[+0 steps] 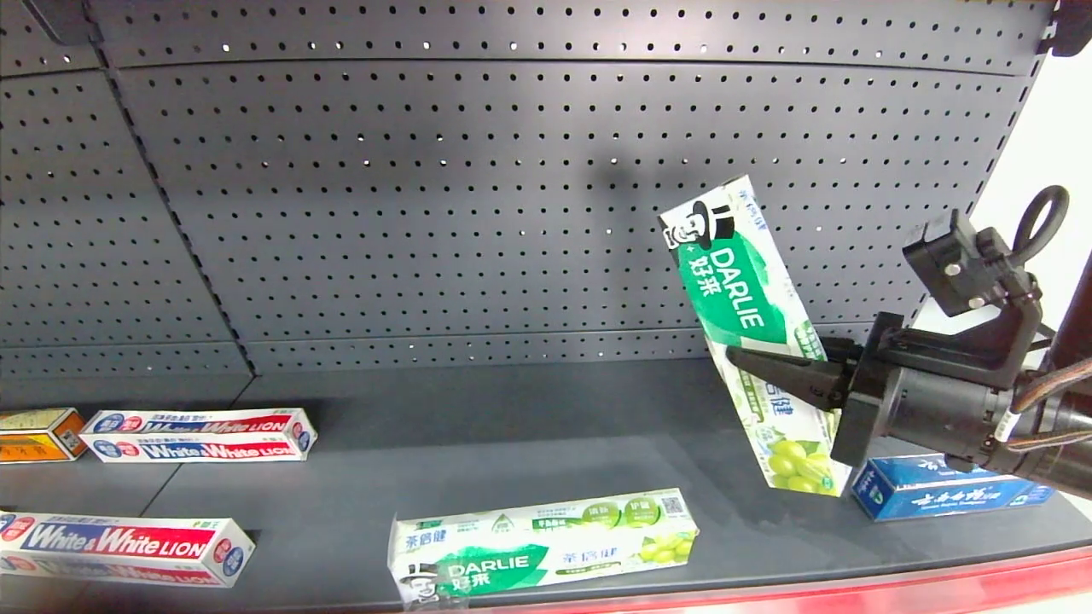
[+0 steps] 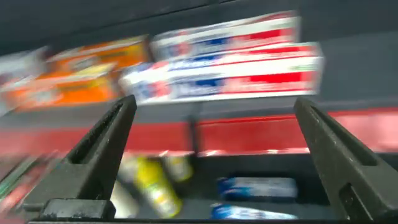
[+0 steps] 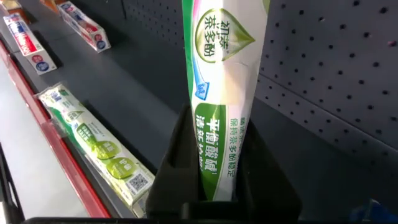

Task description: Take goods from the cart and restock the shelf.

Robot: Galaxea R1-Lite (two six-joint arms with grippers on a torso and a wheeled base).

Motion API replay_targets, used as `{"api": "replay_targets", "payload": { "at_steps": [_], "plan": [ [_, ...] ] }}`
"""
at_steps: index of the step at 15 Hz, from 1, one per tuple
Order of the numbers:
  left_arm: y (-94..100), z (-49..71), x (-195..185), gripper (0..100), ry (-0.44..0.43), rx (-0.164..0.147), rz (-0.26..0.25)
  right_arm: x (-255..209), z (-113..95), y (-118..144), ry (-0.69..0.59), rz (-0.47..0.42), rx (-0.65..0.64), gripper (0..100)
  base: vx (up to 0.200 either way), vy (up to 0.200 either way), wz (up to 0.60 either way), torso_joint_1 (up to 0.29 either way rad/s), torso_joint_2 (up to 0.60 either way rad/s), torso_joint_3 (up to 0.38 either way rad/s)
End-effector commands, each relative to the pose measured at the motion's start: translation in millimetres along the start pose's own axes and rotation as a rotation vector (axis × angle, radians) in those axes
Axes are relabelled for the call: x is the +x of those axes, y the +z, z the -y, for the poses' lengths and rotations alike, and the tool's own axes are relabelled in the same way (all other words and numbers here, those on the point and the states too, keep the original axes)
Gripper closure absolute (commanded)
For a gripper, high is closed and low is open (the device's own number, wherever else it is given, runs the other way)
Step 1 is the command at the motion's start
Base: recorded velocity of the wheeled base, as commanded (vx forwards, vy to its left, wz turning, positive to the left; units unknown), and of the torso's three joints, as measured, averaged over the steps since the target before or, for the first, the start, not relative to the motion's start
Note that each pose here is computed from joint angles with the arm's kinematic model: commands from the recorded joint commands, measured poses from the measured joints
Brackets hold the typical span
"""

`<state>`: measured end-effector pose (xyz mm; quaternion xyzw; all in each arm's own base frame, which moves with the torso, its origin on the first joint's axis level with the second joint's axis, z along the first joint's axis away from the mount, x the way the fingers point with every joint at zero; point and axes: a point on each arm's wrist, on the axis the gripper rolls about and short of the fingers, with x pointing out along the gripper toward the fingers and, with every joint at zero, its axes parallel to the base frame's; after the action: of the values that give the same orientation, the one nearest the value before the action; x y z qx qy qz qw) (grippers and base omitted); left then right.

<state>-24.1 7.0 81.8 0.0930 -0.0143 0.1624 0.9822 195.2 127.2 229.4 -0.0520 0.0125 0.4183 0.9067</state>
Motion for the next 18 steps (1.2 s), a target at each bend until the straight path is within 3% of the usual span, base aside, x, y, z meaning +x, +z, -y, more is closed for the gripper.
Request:
{"api": "replay_targets", "payload": {
  "at_steps": [1, 3, 7, 8, 9, 11, 13, 16, 17, 18],
  "plan": [
    [-0.2, -0.5, 0, 0, 0.023, 0.004, -0.005, 6, 1, -2, 0.004, -0.009, 0.003, 100, 0.0, 0.0, 0.0, 0.0, 0.0, 0.0],
    [1.0, 3.7, 0, 0, -0.174, -0.001, 0.035, 5, 1, -1, -0.001, -0.008, 0.002, 100, 0.0, 0.0, 0.0, 0.0, 0.0, 0.0],
    [1.7, 8.3, -2, 0, -0.384, -0.01, 0.074, 8, 2, 4, 0.0, 0.008, -0.003, 100, 0.0, 0.0, 0.0, 0.0, 0.0, 0.0],
    [-0.3, 10.5, -3, 0, -0.474, -0.017, 0.067, 9, 3, 7, -0.002, 0.015, -0.005, 100, 0.0, 0.0, 0.0, 0.0, 0.0, 0.0],
    [-2.5, 11.2, -3, 0, -0.502, -0.013, 0.036, 10, 3, 8, -0.002, 0.018, -0.006, 100, 0.0, 0.0, 0.0, 0.0, 0.0, 0.0],
    [-3.9, 10.9, -3, 0, -0.468, -0.039, 0.019, 9, 3, 10, -0.008, 0.023, -0.008, 100, 0.0, 0.0, 0.0, 0.0, 0.0, 0.0],
    [-4.3, 9.0, -2, 0, -0.376, -0.061, -0.002, 8, 2, 9, -0.01, 0.02, -0.007, 100, 0.0, 0.0, 0.0, 0.0, 0.0, 0.0],
    [-4.7, 8.9, -2, 0, -0.367, -0.15, -0.021, 16, 5, 4, -0.01, -0.002, 0.0, 100, 0.0, 0.0, 0.0, 0.0, 0.0, 0.0],
    [-4.7, 8.9, -2, 0, -0.364, -0.169, -0.025, 18, 5, 2, -0.009, -0.009, 0.0, 100, 0.0, 0.0, 0.0, 0.0, 0.0, 0.0],
    [-4.7, 8.9, -2, 0, -0.364, -0.169, -0.025, 19, 5, 1, -0.004, -0.024, 0.002, 100, 0.0, 0.0, 0.0, 0.0, 0.0, 0.0]
  ]
}}
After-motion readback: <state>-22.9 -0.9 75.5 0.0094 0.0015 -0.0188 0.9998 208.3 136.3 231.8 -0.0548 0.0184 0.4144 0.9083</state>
